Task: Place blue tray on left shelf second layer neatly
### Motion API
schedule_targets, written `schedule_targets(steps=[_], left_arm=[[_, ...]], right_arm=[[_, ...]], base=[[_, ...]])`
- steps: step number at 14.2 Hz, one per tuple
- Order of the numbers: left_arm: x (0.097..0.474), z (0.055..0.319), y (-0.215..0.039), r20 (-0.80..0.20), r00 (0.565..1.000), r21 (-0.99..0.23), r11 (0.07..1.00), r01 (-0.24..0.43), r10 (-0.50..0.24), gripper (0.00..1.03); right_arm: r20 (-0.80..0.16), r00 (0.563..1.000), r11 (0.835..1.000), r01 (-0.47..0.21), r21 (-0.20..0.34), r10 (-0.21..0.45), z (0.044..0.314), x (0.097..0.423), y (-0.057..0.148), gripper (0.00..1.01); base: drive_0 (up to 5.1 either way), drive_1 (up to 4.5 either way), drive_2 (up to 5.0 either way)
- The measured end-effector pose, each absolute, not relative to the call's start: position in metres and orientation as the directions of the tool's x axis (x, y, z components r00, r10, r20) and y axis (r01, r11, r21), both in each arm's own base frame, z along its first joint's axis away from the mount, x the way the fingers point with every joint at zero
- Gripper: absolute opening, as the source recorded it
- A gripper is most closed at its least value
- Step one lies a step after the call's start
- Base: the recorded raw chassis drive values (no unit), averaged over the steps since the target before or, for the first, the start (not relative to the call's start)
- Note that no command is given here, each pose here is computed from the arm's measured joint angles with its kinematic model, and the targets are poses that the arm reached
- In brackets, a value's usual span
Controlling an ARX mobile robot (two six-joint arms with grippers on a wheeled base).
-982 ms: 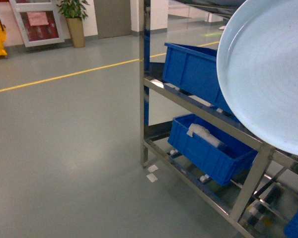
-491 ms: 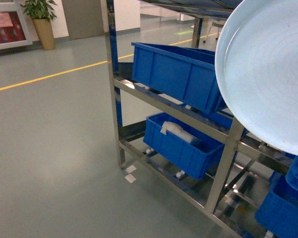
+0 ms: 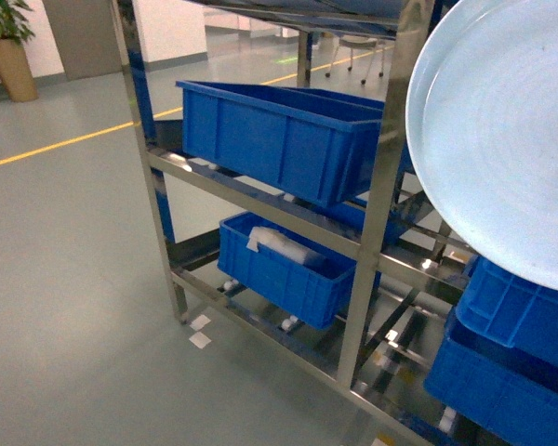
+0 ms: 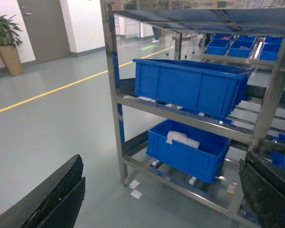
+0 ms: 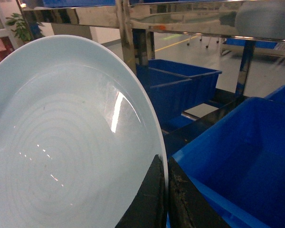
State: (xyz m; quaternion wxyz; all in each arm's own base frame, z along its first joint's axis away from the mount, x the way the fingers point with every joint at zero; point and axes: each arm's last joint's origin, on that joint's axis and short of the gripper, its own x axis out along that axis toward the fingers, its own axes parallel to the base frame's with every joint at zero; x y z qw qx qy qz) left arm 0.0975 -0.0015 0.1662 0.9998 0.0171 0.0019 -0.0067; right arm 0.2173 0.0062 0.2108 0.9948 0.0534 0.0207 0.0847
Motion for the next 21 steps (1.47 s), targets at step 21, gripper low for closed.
schedule_targets(steps=[21], left_arm=[[0.0975,0.1662,-0.0015,-0.004,1.000,0.034,0.999,0.014,-0.014,0.98]], right_arm=[[-0.032,0.985,0.980,-0.168,0.110,0.172,0.2108,0.2173,0.0064,0.02]], base=[[-1.5,-1.48,-1.5]])
